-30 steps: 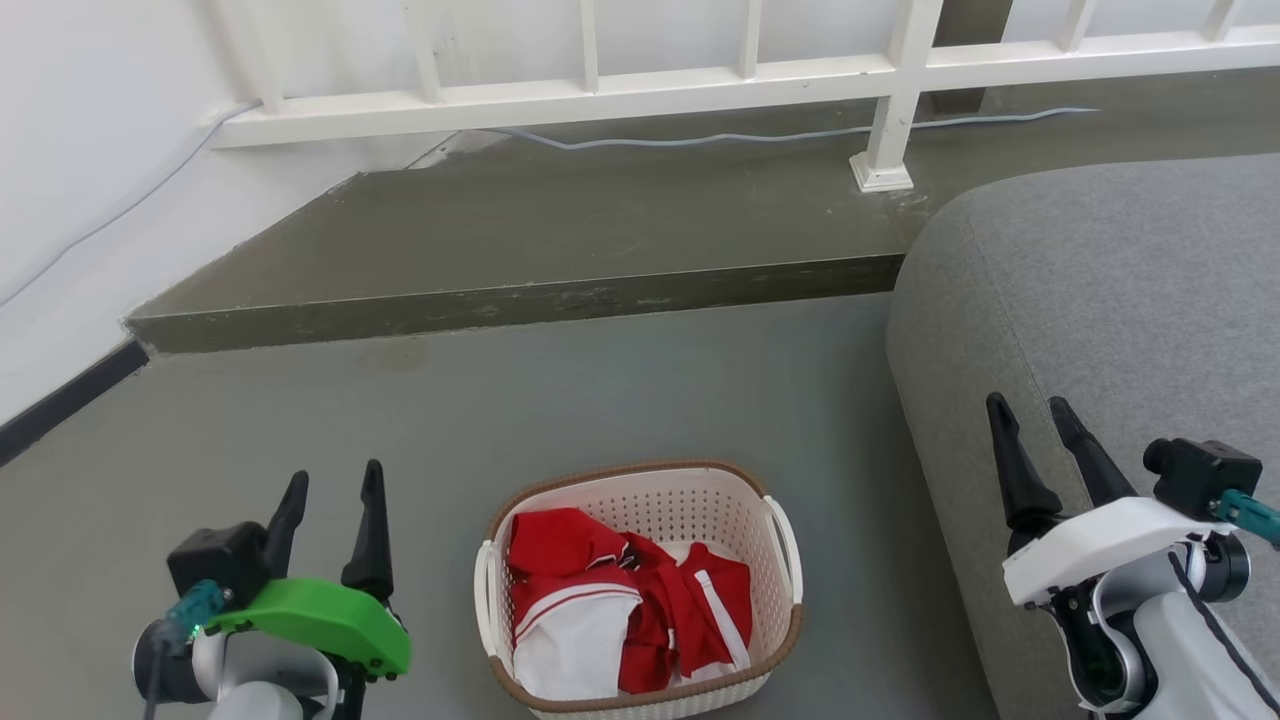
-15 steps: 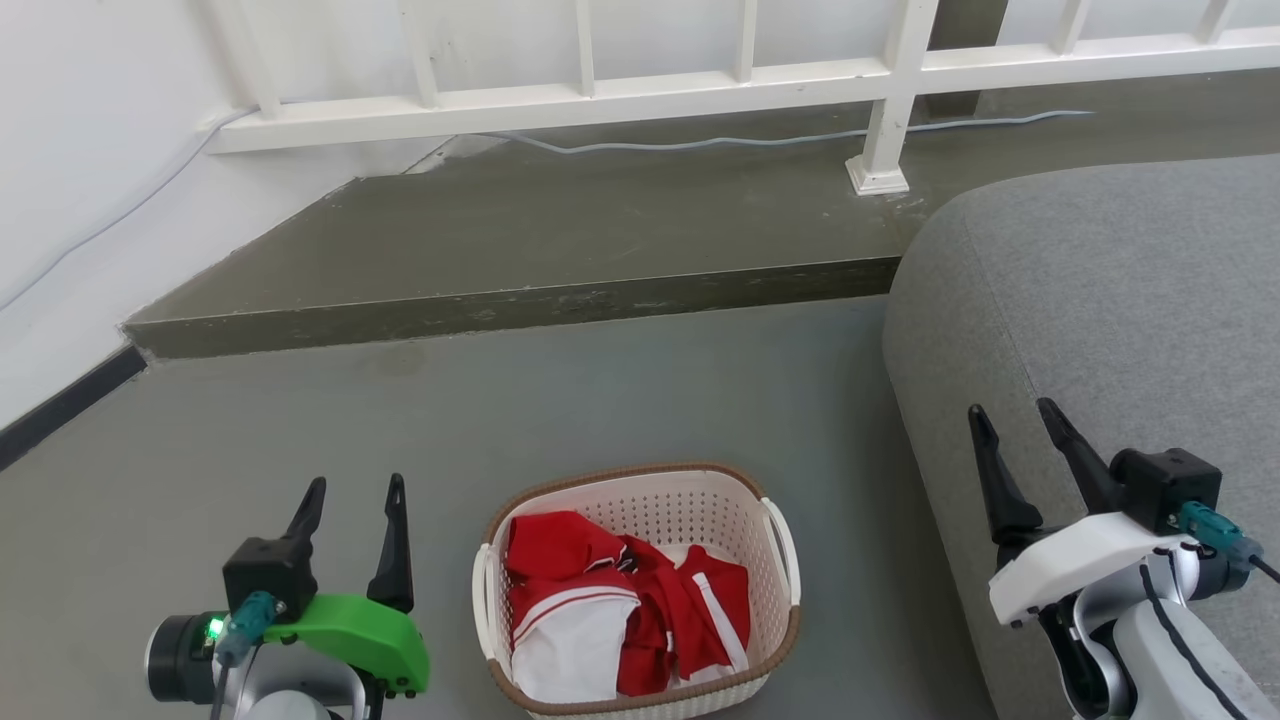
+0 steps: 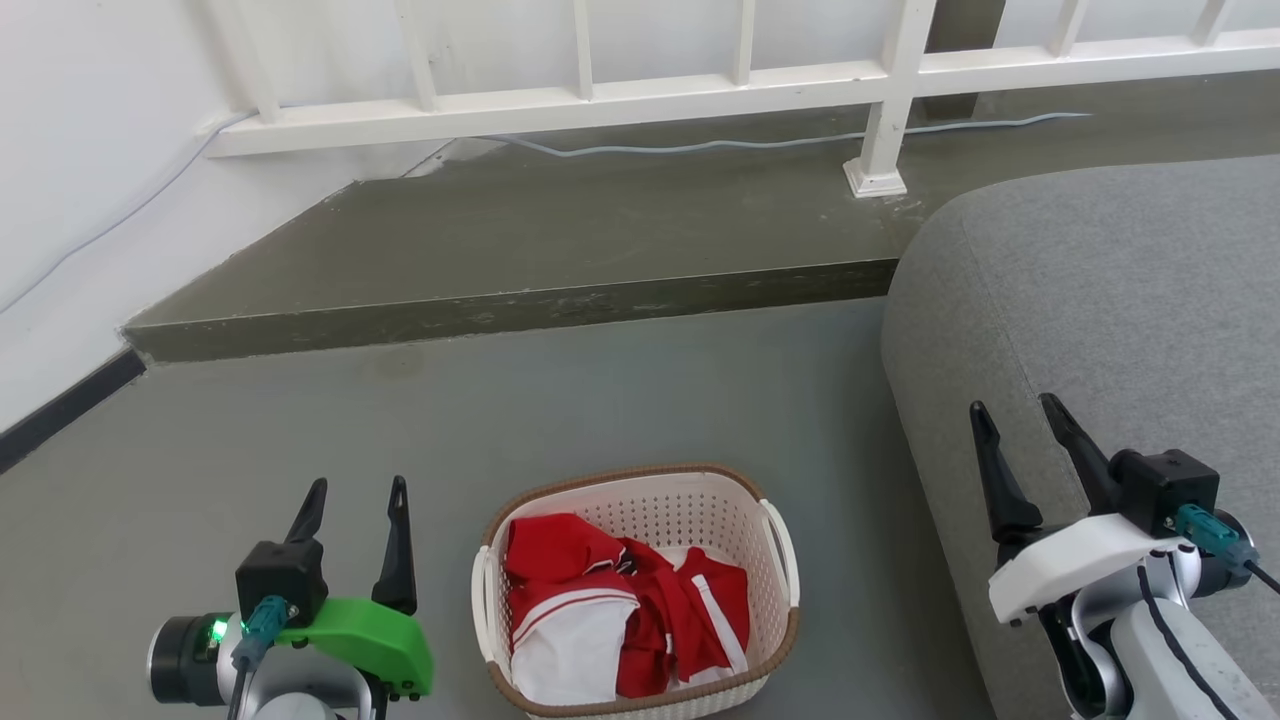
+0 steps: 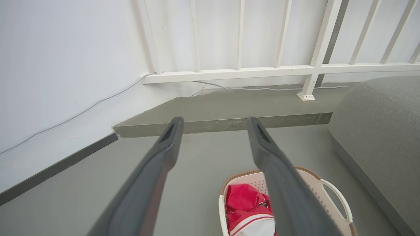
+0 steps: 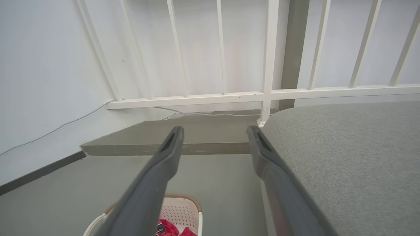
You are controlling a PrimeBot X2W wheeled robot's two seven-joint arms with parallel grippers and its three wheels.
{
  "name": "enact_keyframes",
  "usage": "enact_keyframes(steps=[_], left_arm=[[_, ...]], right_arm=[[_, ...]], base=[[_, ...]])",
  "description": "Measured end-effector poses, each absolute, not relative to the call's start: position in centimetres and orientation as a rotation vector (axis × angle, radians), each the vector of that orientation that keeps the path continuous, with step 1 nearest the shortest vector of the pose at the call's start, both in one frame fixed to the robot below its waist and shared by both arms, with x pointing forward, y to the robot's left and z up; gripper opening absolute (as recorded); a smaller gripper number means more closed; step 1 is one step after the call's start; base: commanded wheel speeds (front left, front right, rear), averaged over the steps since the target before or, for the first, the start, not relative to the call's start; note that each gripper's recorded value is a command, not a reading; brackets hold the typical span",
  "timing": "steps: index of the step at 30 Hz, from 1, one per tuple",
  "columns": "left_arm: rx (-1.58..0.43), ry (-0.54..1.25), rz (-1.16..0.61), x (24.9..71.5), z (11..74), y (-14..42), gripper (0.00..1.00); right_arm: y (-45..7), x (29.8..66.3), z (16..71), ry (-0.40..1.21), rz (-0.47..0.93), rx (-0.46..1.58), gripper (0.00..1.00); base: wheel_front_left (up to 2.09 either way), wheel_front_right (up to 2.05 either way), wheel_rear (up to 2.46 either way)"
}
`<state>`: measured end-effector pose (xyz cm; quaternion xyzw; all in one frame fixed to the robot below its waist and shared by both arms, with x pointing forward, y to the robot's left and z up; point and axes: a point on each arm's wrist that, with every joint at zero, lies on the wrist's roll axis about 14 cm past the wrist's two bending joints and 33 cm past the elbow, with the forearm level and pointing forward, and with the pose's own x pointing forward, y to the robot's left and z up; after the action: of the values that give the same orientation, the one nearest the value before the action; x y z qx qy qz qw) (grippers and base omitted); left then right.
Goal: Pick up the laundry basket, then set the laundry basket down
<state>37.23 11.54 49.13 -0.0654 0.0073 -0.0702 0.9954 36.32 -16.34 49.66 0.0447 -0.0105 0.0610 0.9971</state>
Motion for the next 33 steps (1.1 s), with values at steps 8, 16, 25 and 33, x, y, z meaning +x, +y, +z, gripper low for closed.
enact_keyframes(steps=[8,16,25,33], left_arm=[[-0.133,0.020,-0.131,37.3,49.0,11.8,1.00],[-0.135,0.021,-0.127,37.3,48.9,11.8,1.00],[-0.145,0.032,-0.120,37.4,48.6,11.7,1.00],[-0.155,0.062,-0.123,38.0,47.6,11.3,1.00]], right_arm=[[-16.8,36.4,50.0,-0.032,0.110,0.085,1.00],[-16.8,36.4,50.0,-0.035,0.105,0.088,1.00],[-16.5,36.5,49.7,-0.025,0.117,0.091,1.00],[-16.0,37.2,48.5,0.009,0.128,0.108,1.00]], base=[[0.00,0.00,0.00],[0.00,0.00,0.00],[0.00,0.00,0.00],[0.00,0.00,0.00]])
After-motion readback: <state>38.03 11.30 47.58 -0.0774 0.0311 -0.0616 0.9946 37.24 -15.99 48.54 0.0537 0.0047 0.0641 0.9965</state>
